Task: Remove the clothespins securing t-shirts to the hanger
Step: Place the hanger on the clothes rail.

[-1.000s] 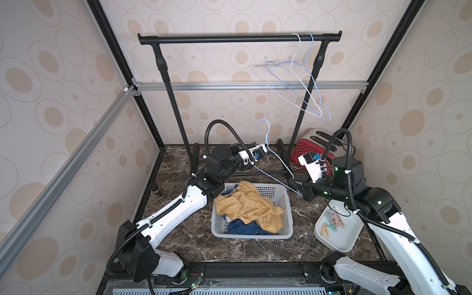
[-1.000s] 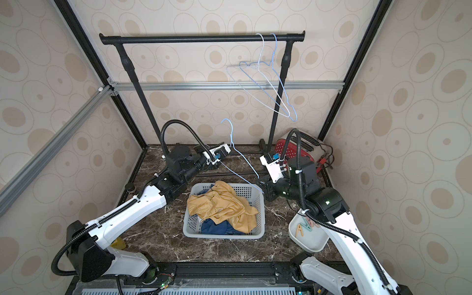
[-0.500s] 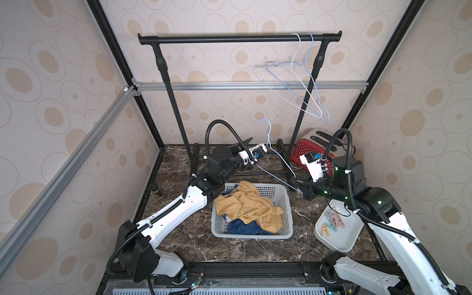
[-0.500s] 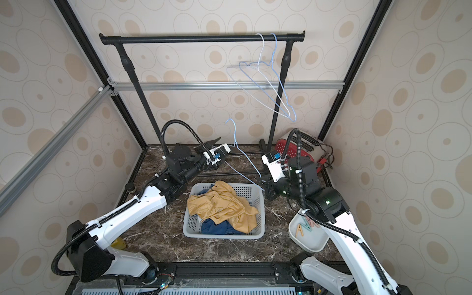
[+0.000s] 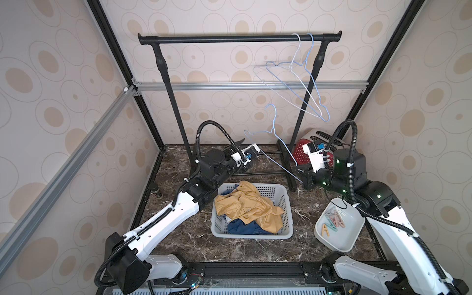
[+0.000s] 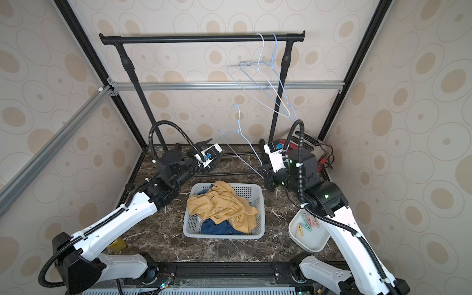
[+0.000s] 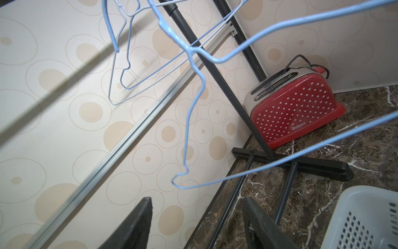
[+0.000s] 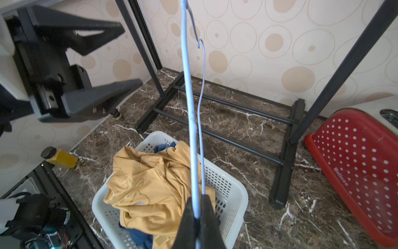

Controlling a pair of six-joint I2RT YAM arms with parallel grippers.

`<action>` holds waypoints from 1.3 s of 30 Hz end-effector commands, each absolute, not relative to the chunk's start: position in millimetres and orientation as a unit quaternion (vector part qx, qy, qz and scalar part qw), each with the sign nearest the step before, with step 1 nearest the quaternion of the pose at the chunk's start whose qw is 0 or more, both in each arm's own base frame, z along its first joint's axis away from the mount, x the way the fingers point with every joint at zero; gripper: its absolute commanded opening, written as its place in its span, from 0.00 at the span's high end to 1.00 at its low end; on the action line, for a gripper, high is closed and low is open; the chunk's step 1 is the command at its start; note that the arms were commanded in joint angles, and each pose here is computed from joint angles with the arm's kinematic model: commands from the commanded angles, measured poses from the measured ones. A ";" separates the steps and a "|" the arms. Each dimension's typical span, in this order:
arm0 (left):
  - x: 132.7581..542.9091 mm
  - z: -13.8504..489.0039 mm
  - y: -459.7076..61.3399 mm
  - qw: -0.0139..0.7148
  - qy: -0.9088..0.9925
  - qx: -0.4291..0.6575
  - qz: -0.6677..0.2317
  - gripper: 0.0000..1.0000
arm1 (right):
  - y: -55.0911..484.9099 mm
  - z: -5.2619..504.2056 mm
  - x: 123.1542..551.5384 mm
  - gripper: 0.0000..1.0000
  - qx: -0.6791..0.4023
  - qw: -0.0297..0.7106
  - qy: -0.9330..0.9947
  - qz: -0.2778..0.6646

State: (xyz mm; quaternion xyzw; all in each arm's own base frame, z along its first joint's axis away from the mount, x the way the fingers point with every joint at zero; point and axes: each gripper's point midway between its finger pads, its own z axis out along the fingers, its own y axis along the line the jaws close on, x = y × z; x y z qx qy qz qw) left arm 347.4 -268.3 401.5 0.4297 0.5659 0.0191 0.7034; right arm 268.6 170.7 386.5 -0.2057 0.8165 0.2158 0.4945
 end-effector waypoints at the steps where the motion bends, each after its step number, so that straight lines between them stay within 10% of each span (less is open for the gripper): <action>1: 346.2 395.4 -254.9 0.695 0.602 0.392 0.004 0.32 | 171.7 425.5 282.4 1.00 -0.196 0.546 0.787 0.212; 39: 342.7 381.9 -198.8 0.680 0.659 0.321 -0.037 0.27 | 196.2 552.8 434.2 1.00 -0.124 0.666 0.704 0.213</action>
